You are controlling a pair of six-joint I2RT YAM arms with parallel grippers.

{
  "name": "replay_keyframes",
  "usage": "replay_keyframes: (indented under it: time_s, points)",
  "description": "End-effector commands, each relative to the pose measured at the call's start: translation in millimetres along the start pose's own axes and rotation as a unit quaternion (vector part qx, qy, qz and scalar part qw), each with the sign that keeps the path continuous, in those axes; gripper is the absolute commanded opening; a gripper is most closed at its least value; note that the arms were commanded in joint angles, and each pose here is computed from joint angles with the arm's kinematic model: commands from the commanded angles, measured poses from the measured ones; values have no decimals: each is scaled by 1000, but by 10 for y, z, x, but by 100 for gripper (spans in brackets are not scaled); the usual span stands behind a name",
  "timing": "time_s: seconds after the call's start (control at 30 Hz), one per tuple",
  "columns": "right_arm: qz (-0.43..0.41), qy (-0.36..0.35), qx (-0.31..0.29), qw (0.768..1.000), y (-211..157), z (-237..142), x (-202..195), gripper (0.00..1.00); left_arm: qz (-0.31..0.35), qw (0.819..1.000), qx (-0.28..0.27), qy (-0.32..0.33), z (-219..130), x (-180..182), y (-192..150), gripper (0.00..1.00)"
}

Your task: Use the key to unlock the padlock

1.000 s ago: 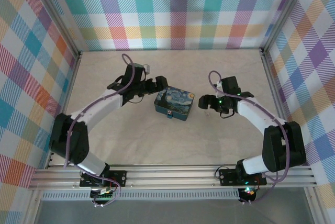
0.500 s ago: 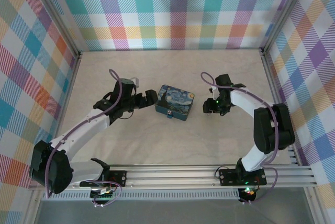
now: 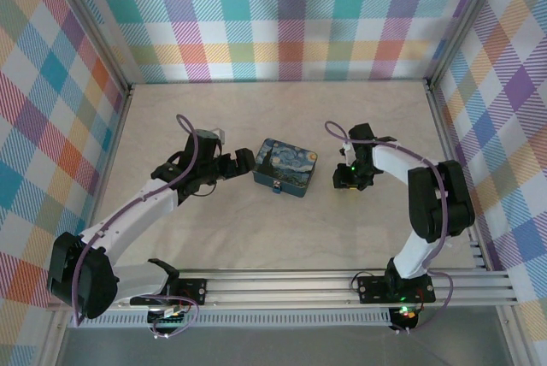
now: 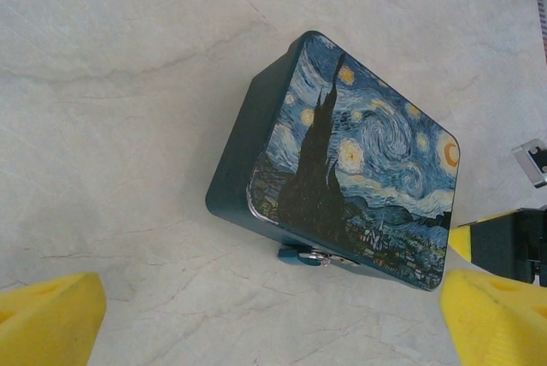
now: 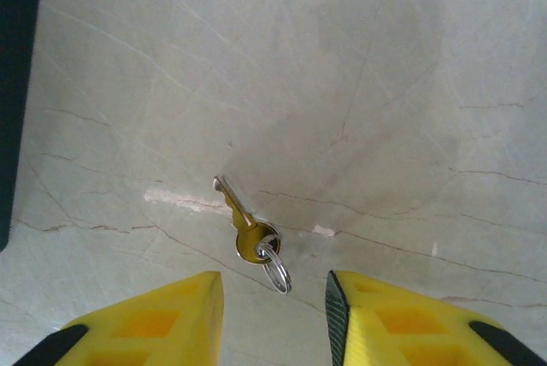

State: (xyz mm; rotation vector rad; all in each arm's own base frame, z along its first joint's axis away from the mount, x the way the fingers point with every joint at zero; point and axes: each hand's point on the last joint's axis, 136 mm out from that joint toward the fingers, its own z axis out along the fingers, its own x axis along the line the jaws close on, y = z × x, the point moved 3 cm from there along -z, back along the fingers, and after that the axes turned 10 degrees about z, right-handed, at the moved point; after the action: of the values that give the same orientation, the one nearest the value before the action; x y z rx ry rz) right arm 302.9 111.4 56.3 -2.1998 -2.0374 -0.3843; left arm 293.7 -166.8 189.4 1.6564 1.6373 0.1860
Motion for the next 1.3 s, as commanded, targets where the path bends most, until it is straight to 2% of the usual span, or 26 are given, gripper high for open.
replay_keyframes:
  time_s: [0.0, 0.57, 1.0, 1.2, 1.27]
  points:
    - [-5, 10, 5, 1000, 44, -18, 61, 36, 3, 1000, -5, 4, -73, -1, 0, 100]
    - [0, 13, 26, 1000, 47, 155, 58, 27, 2, 1000, -3, 5, -70, 4, -7, 100]
    - [6, 22, 36, 999, -19, 223, 56, 11, 5, 1000, -5, 10, -107, 11, 6, 100]
    - [10, 33, 22, 999, -21, 145, 93, 0, 7, 1000, -6, 15, -126, 26, 3, 100]
    - [10, 36, 12, 999, -16, 88, 107, 0, 6, 1000, -8, 16, -141, 30, 9, 100]
